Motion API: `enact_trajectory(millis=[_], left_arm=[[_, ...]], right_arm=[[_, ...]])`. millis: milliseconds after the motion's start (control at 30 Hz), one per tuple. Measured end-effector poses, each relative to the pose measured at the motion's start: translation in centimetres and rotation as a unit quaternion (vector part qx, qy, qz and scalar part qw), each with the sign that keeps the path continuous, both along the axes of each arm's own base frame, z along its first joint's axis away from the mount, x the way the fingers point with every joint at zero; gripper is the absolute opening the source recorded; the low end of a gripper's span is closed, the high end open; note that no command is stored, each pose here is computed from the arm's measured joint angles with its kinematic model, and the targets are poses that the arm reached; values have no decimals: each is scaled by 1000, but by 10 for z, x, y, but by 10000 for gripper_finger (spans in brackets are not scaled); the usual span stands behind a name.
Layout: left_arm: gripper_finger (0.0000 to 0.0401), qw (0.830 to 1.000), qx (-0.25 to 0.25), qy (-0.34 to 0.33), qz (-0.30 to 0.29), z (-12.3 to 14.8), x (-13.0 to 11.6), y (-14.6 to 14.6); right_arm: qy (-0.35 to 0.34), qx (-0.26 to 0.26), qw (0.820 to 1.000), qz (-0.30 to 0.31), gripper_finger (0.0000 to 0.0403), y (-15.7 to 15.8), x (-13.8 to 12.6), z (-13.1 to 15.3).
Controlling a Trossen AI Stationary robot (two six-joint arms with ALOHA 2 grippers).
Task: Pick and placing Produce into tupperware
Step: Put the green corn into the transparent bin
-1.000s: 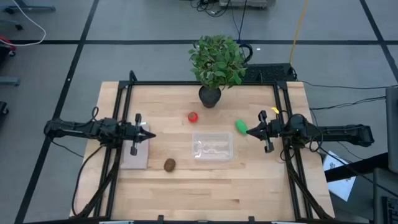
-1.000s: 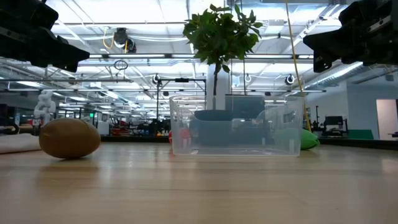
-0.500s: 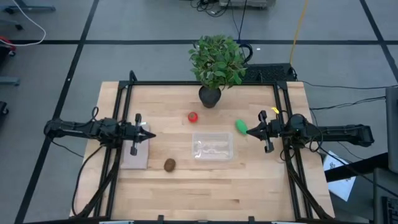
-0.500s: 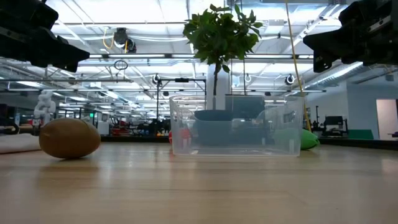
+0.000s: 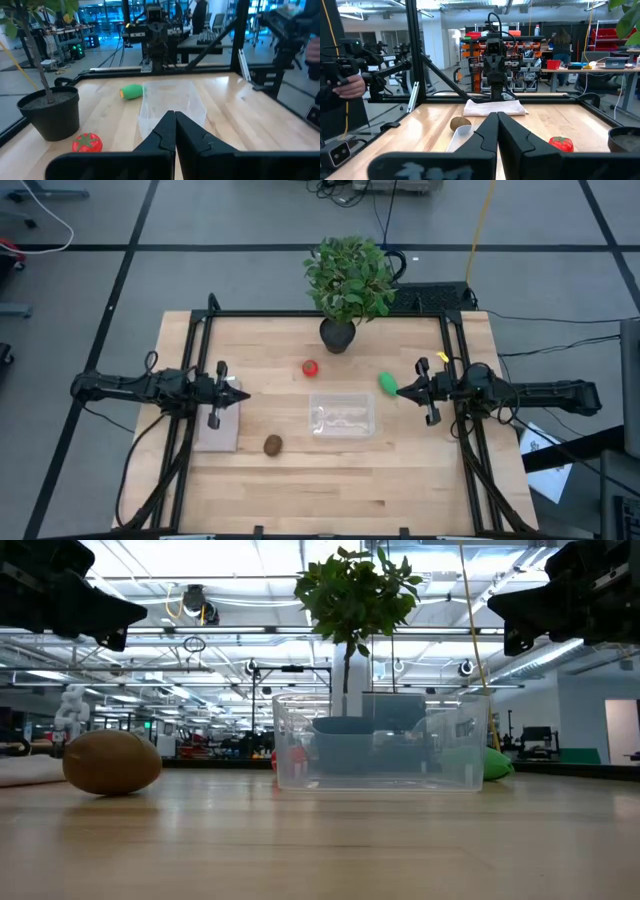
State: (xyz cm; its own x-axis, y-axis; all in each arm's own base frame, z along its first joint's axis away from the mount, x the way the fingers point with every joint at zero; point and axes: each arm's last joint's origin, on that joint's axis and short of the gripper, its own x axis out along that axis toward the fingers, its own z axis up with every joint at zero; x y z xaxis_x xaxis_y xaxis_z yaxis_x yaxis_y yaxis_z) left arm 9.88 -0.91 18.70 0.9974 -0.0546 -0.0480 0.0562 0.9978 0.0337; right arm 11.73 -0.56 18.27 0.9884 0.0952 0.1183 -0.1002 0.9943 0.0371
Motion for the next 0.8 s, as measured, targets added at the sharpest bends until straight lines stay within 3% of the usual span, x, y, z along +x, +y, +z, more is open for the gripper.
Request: enact_trajectory(millis=[167,333,467,800], left_arm=[[3,999,-18,-32,1,6,0,0],[3,999,-9,-41,4,8,0,0],[3,998,-8,-52,45,10,0,3],[3,997,17,-23,73,4,0,4]], right_arm=[[-18,31,999,5,0,0,-1,4],[-19,25,999,3,0,0,0,4],[-16,25,1000,3,0,0,0,3],[-2,16,1000,1,0,0,1,1]])
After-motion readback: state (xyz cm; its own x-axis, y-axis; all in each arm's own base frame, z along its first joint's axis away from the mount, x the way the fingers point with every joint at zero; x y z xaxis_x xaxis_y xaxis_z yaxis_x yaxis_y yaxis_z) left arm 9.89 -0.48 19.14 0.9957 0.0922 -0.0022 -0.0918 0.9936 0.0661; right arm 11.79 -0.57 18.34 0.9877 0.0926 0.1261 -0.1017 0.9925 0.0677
